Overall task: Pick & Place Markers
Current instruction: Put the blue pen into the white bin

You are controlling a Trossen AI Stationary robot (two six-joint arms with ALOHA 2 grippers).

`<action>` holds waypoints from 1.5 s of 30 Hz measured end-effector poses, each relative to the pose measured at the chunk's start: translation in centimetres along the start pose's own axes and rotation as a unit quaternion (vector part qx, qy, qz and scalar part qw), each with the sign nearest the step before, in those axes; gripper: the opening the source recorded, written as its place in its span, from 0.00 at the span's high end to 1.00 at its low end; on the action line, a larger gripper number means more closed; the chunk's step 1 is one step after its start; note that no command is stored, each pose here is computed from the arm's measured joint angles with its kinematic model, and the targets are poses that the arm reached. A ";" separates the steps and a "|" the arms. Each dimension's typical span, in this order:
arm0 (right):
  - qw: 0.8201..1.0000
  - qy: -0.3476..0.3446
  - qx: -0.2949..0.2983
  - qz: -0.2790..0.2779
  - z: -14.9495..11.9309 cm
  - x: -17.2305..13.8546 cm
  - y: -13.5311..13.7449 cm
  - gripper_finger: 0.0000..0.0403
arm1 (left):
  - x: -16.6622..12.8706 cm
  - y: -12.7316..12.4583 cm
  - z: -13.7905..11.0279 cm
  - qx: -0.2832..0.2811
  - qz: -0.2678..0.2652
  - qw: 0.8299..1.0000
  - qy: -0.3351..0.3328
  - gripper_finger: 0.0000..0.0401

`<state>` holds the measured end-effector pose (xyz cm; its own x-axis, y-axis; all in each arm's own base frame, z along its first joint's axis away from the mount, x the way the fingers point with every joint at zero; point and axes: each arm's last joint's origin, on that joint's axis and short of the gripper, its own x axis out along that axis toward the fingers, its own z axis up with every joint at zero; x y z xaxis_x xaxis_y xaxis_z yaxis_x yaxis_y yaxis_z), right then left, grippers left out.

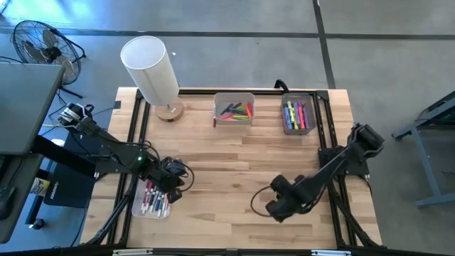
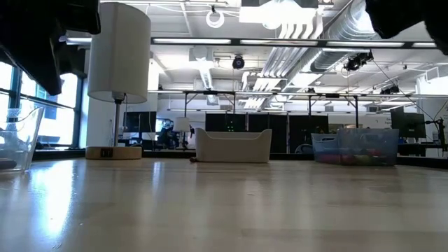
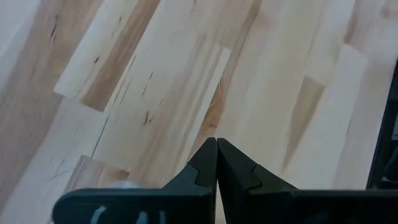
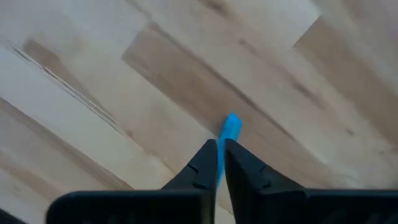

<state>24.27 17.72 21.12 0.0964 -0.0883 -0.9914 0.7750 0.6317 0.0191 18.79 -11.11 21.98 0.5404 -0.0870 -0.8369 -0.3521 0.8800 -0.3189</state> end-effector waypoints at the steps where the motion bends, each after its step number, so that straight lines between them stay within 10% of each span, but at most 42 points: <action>1: 1.000 0.004 -0.001 -0.004 -0.3 0.4 0.3 0.95 | 0.0 0.0 0.0 0.000 -0.001 1.000 0.000 1.00; 17: 0.995 0.048 0.056 -0.066 -1.6 4.8 -0.2 0.60 | -0.2 -0.1 -0.2 0.027 -0.031 0.998 0.040 1.00; 37: 0.993 0.063 0.099 -0.018 -2.2 8.5 -1.9 0.93 | -0.1 0.0 0.0 0.035 -0.028 0.998 0.039 1.00; 45: 0.987 -0.085 0.124 0.065 0.9 5.5 -2.5 0.93 | 0.4 1.8 3.1 0.016 -0.033 0.999 0.012 1.00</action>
<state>23.48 14.95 15.72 0.2920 -0.1595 -0.9430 0.8758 0.4407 0.1967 20.70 -8.08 22.45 0.5433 -0.1563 -0.8249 -0.2920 0.8860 -0.3602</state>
